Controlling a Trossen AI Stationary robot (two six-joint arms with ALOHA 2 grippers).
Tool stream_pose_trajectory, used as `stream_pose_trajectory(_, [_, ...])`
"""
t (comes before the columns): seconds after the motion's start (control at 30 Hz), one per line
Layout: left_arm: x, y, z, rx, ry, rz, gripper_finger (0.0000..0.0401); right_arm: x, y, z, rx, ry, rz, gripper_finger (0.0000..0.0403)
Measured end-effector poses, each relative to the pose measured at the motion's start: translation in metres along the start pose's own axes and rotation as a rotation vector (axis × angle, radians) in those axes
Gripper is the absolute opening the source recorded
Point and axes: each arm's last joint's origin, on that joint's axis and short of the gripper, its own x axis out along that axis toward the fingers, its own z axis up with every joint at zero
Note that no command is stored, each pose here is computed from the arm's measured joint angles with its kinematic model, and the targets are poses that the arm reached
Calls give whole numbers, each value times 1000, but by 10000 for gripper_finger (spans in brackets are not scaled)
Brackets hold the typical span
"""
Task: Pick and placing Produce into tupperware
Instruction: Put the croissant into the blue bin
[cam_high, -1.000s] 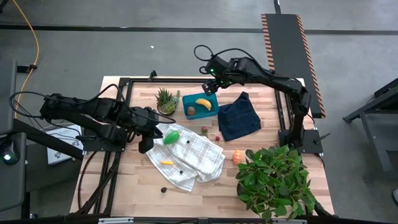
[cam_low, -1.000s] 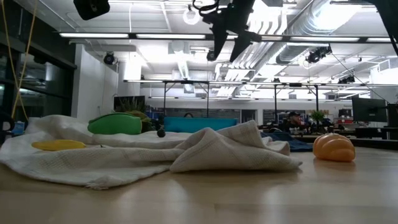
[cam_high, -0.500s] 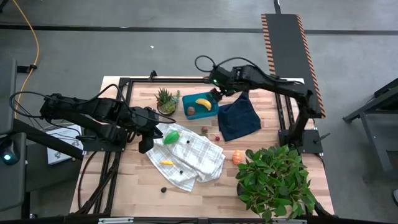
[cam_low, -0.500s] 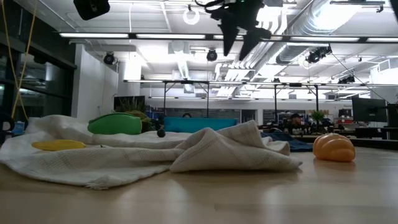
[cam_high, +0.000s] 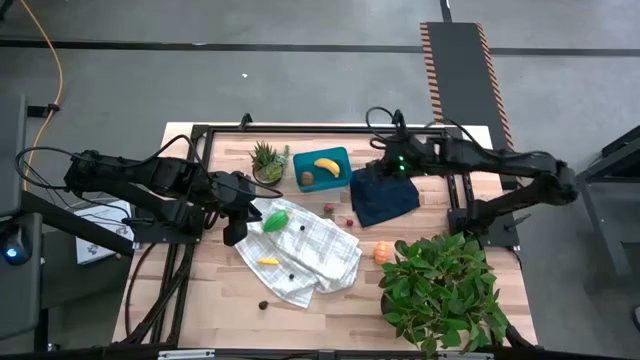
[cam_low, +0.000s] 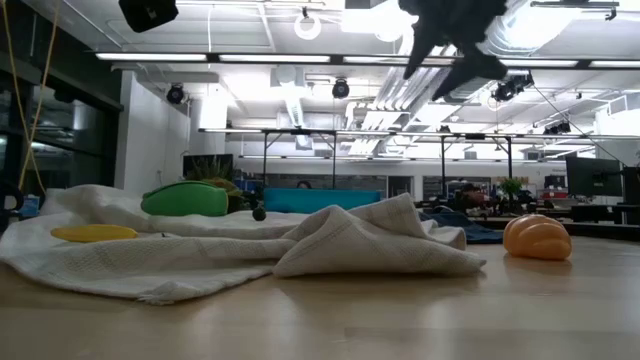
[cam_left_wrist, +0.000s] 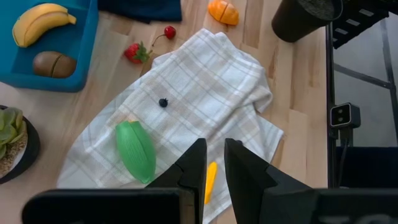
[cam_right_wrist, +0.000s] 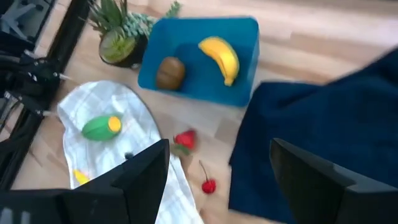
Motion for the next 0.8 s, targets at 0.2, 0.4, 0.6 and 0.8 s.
stream_pose_trajectory(0.2, [0, 0, 0, 3, -2, 3, 46, -4, 1, -20, 0, 85, 10, 268])
stream_pose_trajectory(0.4, [0, 0, 0, 2, -4, 7, 46, -2, 11, -35, -28, 143, 32, 268])
stream_pose_trajectory(0.6, [0, 1, 1, 20, -20, 41, 46, 1, 16, -45, -19, 174, 20, 268])
stream_pose_trajectory(0.8, [0, 1, 1, 49, -20, 48, 46, 3, 20, -50, 8, 187, 23, 268])
